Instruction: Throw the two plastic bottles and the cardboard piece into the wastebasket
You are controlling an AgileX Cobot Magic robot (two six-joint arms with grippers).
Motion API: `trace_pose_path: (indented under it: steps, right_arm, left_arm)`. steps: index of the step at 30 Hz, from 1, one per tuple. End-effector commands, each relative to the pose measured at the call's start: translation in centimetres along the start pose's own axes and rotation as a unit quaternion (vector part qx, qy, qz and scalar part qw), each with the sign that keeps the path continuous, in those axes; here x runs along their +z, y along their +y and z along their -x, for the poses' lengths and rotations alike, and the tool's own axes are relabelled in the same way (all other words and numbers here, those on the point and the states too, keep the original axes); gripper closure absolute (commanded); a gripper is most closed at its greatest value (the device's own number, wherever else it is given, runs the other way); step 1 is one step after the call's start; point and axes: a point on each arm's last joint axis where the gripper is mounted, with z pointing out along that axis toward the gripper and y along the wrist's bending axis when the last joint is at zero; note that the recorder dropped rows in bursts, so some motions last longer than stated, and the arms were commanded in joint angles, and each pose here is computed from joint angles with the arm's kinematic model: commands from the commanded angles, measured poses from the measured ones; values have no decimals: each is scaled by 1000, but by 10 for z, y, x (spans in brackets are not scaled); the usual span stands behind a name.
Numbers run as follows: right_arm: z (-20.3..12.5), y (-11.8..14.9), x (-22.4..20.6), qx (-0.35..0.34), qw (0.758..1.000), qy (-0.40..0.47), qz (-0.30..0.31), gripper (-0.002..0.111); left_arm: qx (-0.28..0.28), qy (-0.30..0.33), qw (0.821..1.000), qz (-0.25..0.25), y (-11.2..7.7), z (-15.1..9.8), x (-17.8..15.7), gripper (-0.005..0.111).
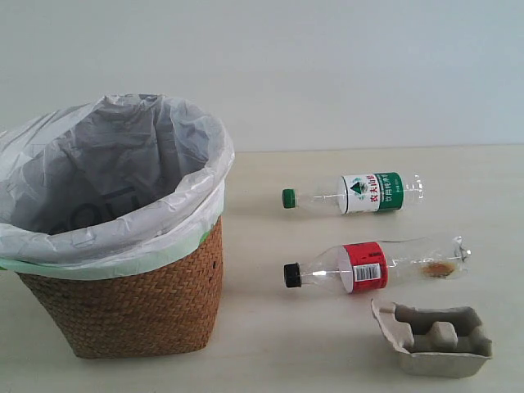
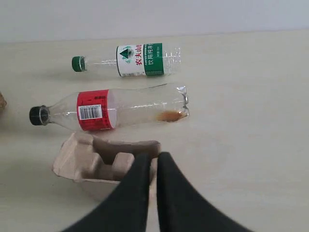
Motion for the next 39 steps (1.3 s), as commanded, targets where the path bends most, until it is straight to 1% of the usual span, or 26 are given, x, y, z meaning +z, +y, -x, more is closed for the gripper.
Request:
trace_pose_path:
  steps: [1, 3, 5, 12, 16, 17, 19, 20, 29, 33, 36, 37, 38, 39]
  right_arm:
    - [2, 7, -1, 221, 974, -1, 40, 106]
    - [3, 11, -1, 335, 940, 5, 62, 106]
    - [3, 13, -1, 385, 920, 11, 72, 106]
    - [5, 13, -1, 392, 917, 2, 74, 106]
    - [11, 10, -2, 394, 915, -33, 75, 106]
    - [12, 10, -2, 402, 912, -41, 76, 106]
    - [15, 10, -2, 449, 888, -48, 87, 106]
    - [15, 10, -2, 454, 885, -49, 89, 106]
    - [16, 10, -2, 439, 893, -56, 85, 106]
    - [20, 8, -3, 450, 885, -80, 87, 106]
    - [24, 6, -4, 466, 874, -106, 91, 106]
    - [25, 5, -4, 461, 875, -112, 90, 106]
    - [26, 5, -4, 438, 887, -115, 88, 106]
    - [33, 7, -8, 397, 905, -122, 90, 106]
  left_arm:
    - [-1, -2, 1000, 2, 0, -1, 0, 103]
    - [-1, -2, 1000, 2, 0, -1, 0, 103]
    - [-1, -2, 1000, 2, 0, -1, 0, 103]
    - [-1, -2, 1000, 2, 0, -1, 0, 103]
    - [-1, -2, 1000, 2, 0, -1, 0, 103]
    - [-1, -2, 1000, 2, 0, -1, 0, 103]
    - [-1, -2, 1000, 2, 0, -1, 0, 103]
    - [-1, -2, 1000, 2, 0, -1, 0, 103]
    - [-1, -2, 1000, 2, 0, -1, 0, 103]
    - [-1, -2, 1000, 2, 0, -1, 0, 103]
    - [-1, -2, 1000, 2, 0, -1, 0, 103]
    - [-1, -2, 1000, 2, 0, -1, 0, 103]
    - [-1, -2, 1000, 2, 0, -1, 0, 103]
    - [-1, -2, 1000, 2, 0, -1, 0, 103]
